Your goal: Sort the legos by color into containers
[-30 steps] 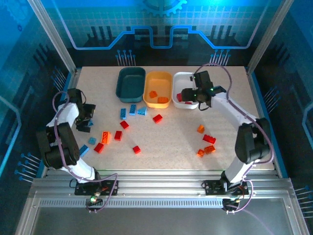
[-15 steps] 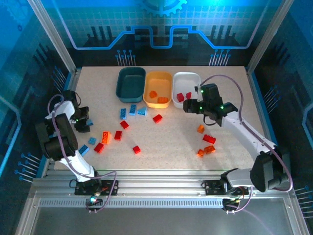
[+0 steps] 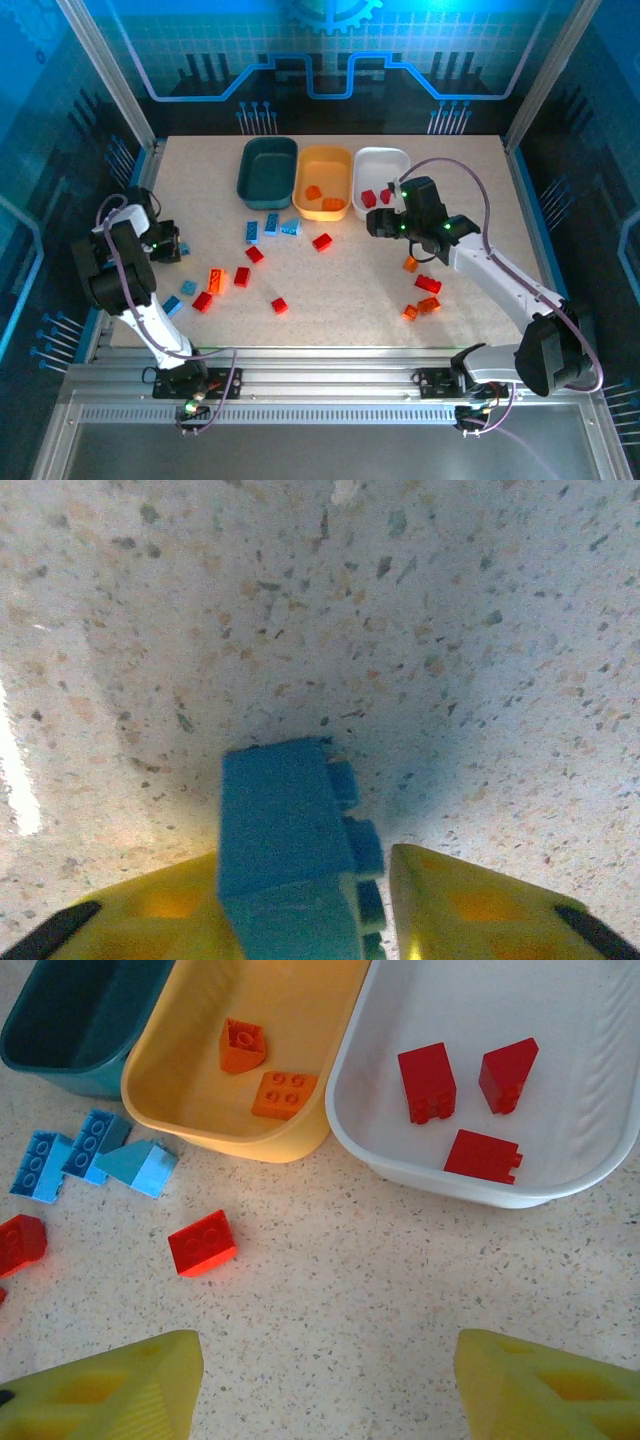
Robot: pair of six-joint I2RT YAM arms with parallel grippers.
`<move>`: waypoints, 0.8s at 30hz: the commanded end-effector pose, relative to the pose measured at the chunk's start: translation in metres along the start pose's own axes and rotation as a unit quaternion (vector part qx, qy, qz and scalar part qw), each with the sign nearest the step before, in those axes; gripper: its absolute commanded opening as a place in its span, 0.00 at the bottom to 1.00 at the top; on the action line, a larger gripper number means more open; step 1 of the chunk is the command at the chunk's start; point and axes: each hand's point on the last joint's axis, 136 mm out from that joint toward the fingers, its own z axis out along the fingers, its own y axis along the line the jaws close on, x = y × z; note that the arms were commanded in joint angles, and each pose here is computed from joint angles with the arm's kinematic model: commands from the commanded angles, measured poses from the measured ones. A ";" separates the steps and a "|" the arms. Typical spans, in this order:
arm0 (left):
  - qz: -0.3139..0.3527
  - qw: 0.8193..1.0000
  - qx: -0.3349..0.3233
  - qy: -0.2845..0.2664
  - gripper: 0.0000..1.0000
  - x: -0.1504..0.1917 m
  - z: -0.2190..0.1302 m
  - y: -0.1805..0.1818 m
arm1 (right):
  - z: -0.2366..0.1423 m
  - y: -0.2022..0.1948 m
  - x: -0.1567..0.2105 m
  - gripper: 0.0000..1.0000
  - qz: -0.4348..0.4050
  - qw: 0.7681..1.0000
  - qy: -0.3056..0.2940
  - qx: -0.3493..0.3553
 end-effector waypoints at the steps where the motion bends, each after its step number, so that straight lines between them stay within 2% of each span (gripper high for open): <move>1: 0.005 1.000 0.008 0.016 0.32 0.002 0.004 -0.005 | -0.006 0.002 -0.005 0.68 -0.006 1.000 -0.017 0.001; 3: 0.014 0.999 0.026 0.021 0.26 0.007 -0.002 -0.013 | -0.005 0.001 -0.005 0.68 -0.006 1.000 -0.017 0.003; 5: 0.049 0.997 0.059 0.026 0.26 0.018 -0.016 -0.032 | -0.004 0.000 -0.005 0.68 -0.006 1.000 -0.017 0.006; 10: 0.155 0.976 0.146 0.045 0.17 0.079 -0.059 -0.086 | -0.002 -0.005 -0.003 0.67 -0.007 1.000 -0.019 0.018; 13: 0.242 0.947 0.199 0.065 0.15 0.135 -0.083 -0.120 | -0.002 -0.007 -0.001 0.67 -0.006 1.000 -0.021 0.019; 15: 0.308 0.921 0.225 0.076 0.14 0.174 -0.095 -0.140 | -0.001 -0.007 0.002 0.67 -0.005 1.000 -0.016 0.019; 18: 0.385 0.889 0.239 0.064 0.13 0.214 -0.102 -0.159 | -0.002 -0.008 0.005 0.67 -0.005 1.000 -0.012 0.022; 21: 0.424 0.868 0.247 0.078 0.14 0.243 -0.095 -0.173 | -0.005 -0.010 0.006 0.67 -0.007 1.000 -0.010 0.026; 24: 0.452 0.859 0.228 0.078 0.13 0.257 -0.074 -0.182 | -0.008 -0.011 0.007 0.67 -0.009 0.999 -0.011 0.030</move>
